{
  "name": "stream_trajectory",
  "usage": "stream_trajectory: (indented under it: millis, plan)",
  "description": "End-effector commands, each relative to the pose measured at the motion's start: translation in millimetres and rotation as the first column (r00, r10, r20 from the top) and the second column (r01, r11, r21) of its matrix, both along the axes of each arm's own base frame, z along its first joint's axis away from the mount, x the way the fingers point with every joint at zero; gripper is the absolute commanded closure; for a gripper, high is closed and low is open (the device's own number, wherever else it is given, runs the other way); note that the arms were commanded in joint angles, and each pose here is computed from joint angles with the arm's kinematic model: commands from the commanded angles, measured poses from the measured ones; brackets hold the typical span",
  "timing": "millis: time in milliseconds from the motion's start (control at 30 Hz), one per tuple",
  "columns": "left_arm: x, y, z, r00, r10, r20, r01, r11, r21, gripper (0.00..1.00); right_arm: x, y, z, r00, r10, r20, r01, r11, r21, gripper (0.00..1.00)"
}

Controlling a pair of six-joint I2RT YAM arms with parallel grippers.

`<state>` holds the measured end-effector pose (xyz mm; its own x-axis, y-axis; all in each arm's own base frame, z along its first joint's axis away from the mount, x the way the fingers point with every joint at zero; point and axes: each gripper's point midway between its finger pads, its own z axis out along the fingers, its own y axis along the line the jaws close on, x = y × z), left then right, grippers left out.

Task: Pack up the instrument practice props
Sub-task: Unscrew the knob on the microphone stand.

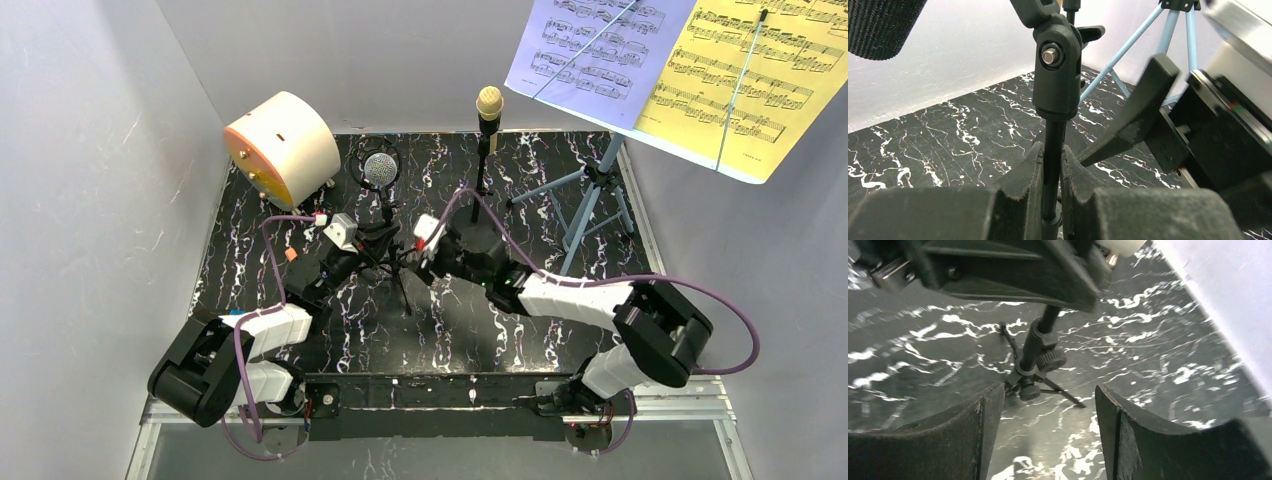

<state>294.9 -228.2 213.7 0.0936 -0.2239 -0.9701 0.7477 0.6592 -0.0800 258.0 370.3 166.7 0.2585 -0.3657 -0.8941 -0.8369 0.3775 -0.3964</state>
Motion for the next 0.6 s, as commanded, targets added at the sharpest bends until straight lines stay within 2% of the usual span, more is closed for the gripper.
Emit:
stream_trajectory:
  millis: [0,167,267,433,567]
  plan:
    - [-17,-12,-47,0.982,-0.085,-0.170,0.096,0.993,0.062,1.00,-18,2,21,0.860,0.104,-0.500,0.061,0.951,0.303,0.25]
    - [-18,-12,-45,0.982,-0.087,-0.166,0.099,0.993,0.060,1.00,-11,-1,31,0.664,0.235,-0.710,0.177,0.873,0.454,0.25]
    - [-19,-12,-45,0.982,-0.091,-0.164,0.102,0.993,0.062,1.00,-10,2,33,0.567,0.326,-0.757,0.193,0.840,0.507,0.25]
    - [-19,-13,-45,0.982,-0.097,-0.165,0.108,0.992,0.062,1.00,-6,11,32,0.486,0.400,-0.777,0.192,0.818,0.542,0.26]
    - [-20,-13,-44,0.982,-0.097,-0.164,0.109,0.992,0.060,1.00,-2,14,31,0.446,0.445,-0.776,0.188,0.802,0.567,0.30]
